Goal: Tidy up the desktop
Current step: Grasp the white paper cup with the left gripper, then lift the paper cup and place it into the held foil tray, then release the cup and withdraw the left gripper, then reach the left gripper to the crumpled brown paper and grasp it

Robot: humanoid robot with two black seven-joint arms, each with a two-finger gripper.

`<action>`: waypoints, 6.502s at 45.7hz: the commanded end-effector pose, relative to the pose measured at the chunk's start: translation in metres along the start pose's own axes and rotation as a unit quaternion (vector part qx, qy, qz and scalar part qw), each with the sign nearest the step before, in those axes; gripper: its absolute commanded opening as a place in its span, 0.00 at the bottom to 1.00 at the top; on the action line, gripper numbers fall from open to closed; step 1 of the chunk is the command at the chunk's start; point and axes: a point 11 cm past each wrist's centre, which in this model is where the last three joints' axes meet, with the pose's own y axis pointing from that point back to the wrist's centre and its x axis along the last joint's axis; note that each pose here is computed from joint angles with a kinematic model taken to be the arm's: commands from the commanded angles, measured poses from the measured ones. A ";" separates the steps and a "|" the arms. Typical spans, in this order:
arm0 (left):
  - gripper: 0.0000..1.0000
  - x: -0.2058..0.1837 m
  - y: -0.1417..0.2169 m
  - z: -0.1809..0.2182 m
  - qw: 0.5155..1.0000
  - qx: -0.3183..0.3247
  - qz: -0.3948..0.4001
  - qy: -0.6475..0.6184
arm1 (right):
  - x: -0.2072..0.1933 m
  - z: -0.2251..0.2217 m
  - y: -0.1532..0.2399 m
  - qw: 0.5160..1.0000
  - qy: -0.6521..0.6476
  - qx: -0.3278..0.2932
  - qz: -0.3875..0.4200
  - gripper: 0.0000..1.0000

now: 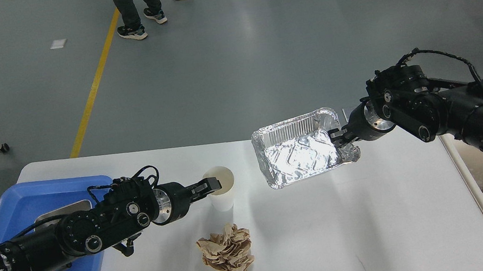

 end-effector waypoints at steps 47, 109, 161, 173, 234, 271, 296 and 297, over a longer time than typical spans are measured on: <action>0.00 0.096 0.100 0.002 0.994 0.011 0.028 -0.102 | -0.002 -0.004 -0.003 1.000 -0.002 0.005 -0.002 0.00; 0.00 0.102 0.044 0.195 0.957 -0.050 -0.011 -0.286 | 0.002 -0.012 -0.001 1.000 0.001 0.016 0.001 0.00; 0.44 0.072 -0.014 0.212 0.958 -0.042 0.028 -0.281 | 0.005 -0.024 0.002 0.999 0.012 0.030 0.001 0.00; 0.57 0.068 -0.015 0.224 0.960 -0.062 0.039 -0.269 | 0.005 -0.025 0.002 0.999 -0.003 0.039 0.000 0.00; 0.91 0.152 0.186 -0.012 0.991 -0.003 0.113 -0.067 | 0.000 -0.022 0.002 0.997 -0.036 0.061 -0.002 0.00; 0.91 0.056 0.266 -0.109 0.990 0.046 0.130 -0.043 | 0.000 -0.019 0.002 0.998 -0.036 0.059 -0.001 0.00; 0.91 0.026 0.213 -0.091 0.997 0.011 0.054 -0.050 | 0.002 -0.020 0.004 0.998 -0.033 0.057 0.001 0.00; 0.91 0.025 0.207 -0.089 0.997 0.007 0.050 -0.052 | 0.002 -0.020 0.004 0.998 -0.033 0.057 0.001 0.00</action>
